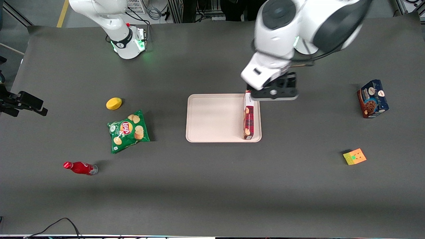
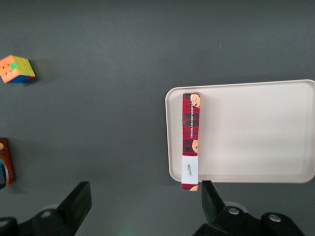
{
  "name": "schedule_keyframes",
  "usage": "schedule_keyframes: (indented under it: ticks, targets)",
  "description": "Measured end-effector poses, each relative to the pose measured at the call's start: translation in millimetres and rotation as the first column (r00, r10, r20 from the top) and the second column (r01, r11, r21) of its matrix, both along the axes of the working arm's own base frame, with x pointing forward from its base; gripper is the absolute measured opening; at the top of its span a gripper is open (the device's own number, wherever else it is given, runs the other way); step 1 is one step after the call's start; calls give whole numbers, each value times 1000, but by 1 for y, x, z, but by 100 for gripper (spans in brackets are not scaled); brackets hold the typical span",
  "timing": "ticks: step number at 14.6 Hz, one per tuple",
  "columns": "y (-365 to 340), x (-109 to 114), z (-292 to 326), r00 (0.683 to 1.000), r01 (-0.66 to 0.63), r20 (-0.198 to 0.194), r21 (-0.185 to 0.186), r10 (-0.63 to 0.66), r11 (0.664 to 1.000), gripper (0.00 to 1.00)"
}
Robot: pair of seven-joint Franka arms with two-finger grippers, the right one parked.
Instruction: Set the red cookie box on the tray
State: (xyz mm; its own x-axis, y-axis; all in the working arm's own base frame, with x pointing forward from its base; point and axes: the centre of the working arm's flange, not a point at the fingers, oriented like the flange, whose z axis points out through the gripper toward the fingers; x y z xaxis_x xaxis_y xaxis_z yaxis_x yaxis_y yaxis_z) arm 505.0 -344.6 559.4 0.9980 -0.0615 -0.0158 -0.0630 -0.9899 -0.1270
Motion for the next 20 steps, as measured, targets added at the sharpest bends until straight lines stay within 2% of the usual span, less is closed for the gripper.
schedule_keyframes:
  ticks: [2,3,6,8,11,14,20]
  targets:
    - [48,15,27,1000,8,-22,-73,-10,997,100]
    - [79,24,36,1000,15,-26,-93,-17,996,100]
    - [168,42,45,999,5,-37,-117,-10,993,100]
    - [200,43,38,999,-31,-30,-124,28,992,100]
    - [210,29,4,998,-42,32,-118,46,992,100]
    - [217,17,-5,998,-53,36,-109,58,993,100]
    - [244,20,2,997,-46,51,-113,52,992,100]
